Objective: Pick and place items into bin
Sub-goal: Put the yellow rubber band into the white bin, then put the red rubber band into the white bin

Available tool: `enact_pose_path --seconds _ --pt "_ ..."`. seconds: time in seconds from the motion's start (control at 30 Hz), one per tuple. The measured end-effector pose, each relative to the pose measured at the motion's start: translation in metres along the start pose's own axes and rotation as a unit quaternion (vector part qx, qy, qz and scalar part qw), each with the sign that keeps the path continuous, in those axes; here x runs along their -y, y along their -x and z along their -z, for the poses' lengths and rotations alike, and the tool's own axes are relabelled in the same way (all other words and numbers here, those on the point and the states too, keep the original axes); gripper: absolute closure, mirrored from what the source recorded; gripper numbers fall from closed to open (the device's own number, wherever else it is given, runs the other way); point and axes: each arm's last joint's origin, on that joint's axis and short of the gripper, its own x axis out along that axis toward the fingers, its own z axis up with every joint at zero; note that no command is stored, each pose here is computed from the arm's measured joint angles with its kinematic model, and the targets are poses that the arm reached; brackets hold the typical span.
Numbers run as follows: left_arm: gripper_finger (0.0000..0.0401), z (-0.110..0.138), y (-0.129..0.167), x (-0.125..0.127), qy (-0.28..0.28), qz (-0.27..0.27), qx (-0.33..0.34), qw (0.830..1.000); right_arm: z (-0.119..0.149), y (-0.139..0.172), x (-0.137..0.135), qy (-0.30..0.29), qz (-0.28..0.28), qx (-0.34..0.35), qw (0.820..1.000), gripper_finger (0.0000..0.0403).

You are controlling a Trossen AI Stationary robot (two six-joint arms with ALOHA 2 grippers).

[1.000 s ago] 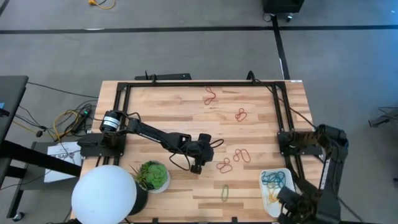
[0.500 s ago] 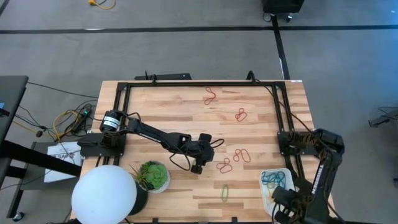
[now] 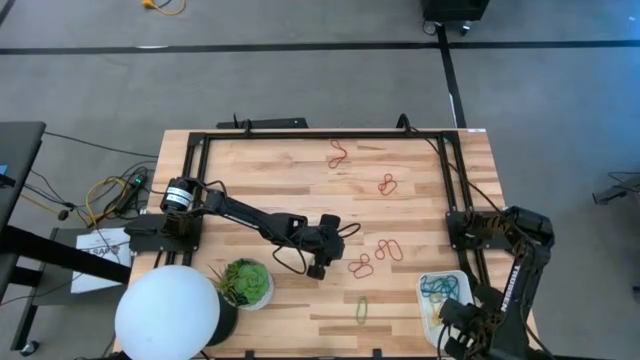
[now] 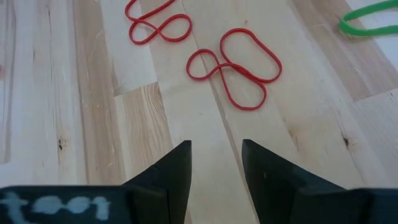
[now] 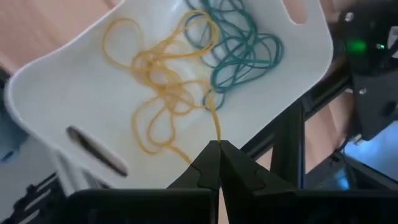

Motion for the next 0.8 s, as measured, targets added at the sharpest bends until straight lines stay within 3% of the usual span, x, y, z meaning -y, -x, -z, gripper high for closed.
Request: enact_pose_path --seconds 0.23,0.5,0.8 --pt "0.0269 0.000 0.000 0.000 -0.004 0.000 0.000 1.000 -0.005 -0.017 0.002 -0.033 0.033 0.005 0.999 0.0389" --pt "0.0269 0.000 0.000 0.000 -0.008 -0.001 0.000 1.000 -0.021 -0.017 -0.006 -0.055 0.000 -0.009 0.998 0.0327" --pt "0.0269 0.000 0.005 0.000 -0.010 0.006 -0.030 0.999 -0.046 0.000 -0.015 0.008 -0.059 -0.025 0.998 0.0301"
